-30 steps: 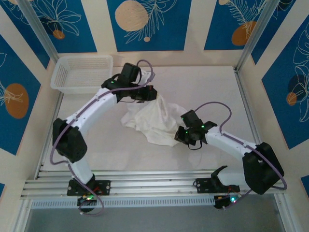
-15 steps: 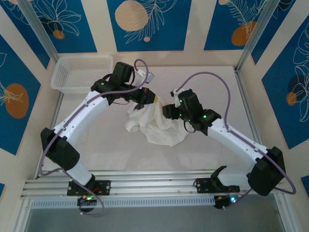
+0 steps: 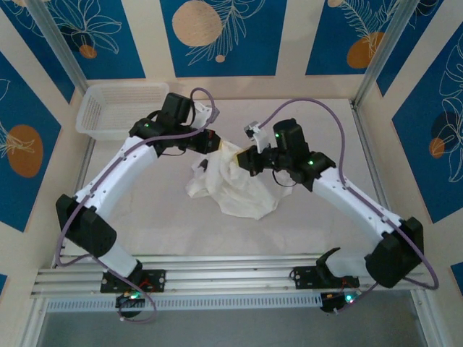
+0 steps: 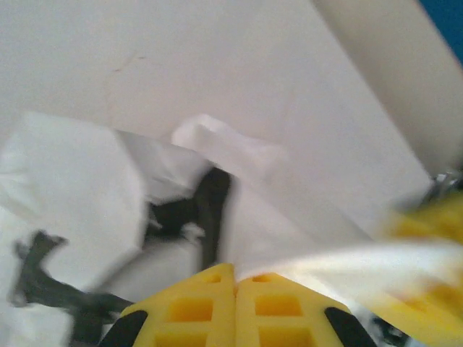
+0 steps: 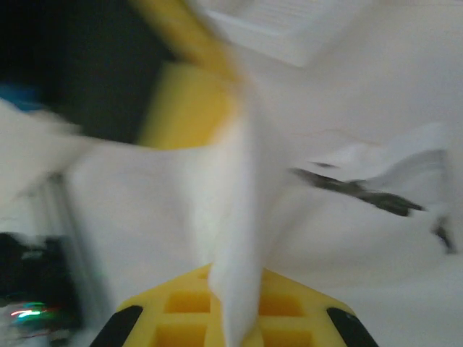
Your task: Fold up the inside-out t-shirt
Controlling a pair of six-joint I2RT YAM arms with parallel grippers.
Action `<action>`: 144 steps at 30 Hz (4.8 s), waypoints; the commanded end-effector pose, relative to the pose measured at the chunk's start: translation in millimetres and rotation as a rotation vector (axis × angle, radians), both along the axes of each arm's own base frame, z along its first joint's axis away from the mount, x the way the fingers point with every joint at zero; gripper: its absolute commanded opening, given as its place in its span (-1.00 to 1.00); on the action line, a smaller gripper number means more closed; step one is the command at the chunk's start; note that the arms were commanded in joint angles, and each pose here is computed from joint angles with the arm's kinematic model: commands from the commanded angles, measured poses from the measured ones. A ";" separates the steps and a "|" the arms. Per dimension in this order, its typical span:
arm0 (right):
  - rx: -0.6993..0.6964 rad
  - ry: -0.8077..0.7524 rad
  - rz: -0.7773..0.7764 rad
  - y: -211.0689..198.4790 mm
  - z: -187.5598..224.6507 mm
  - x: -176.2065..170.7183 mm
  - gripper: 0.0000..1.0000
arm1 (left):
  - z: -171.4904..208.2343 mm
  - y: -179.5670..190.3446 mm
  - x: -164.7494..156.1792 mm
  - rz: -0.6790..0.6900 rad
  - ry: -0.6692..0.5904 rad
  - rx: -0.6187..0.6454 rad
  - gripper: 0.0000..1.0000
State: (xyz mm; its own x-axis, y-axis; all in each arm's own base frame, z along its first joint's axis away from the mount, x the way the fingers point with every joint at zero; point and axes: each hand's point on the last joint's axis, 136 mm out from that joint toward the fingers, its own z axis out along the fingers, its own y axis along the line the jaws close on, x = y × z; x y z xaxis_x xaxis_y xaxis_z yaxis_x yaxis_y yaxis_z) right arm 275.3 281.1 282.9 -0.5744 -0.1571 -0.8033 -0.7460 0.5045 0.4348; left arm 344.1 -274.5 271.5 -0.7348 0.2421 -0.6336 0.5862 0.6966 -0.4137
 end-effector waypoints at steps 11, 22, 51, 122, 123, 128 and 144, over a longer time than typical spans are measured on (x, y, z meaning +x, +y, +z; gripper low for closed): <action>0.169 0.247 -0.165 -33.0 -6.8 0.6 -1.00 | -13.6 52.1 26.5 0.197 -0.080 0.055 0.31; 0.134 0.348 -0.293 -41.4 -27.6 21.8 -1.00 | 11.0 -16.0 -71.9 -0.015 0.166 -0.328 -0.30; 0.156 0.714 -0.566 -124.5 -136.1 45.8 -0.97 | 69.0 -59.9 -47.6 -0.100 0.181 -0.630 -1.00; -0.134 -0.183 -0.266 -29.9 -30.3 24.6 -0.37 | 57.0 -17.5 -19.8 0.100 0.239 -0.563 -1.00; -0.152 -0.212 -0.270 -29.4 -34.8 31.5 -0.26 | 57.6 -17.5 -20.2 0.099 0.239 -0.563 -1.00; -0.191 -0.233 -0.283 -19.1 -52.2 63.1 0.04 | 62.1 -18.9 -22.6 0.083 0.235 -0.570 -1.00; 0.195 0.067 0.167 5.5 11.3 -41.4 -1.00 | -29.7 24.7 31.7 0.224 0.215 -0.294 -1.00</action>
State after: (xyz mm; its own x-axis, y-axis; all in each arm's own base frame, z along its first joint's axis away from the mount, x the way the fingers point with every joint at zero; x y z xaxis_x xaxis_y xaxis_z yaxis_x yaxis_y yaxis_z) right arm 255.1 290.5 283.8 -0.5579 -0.1129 -0.8222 -0.7902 0.3750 0.4847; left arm 366.5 -257.2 258.7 -0.8795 -0.1280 -0.4584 0.3021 0.5941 -0.7455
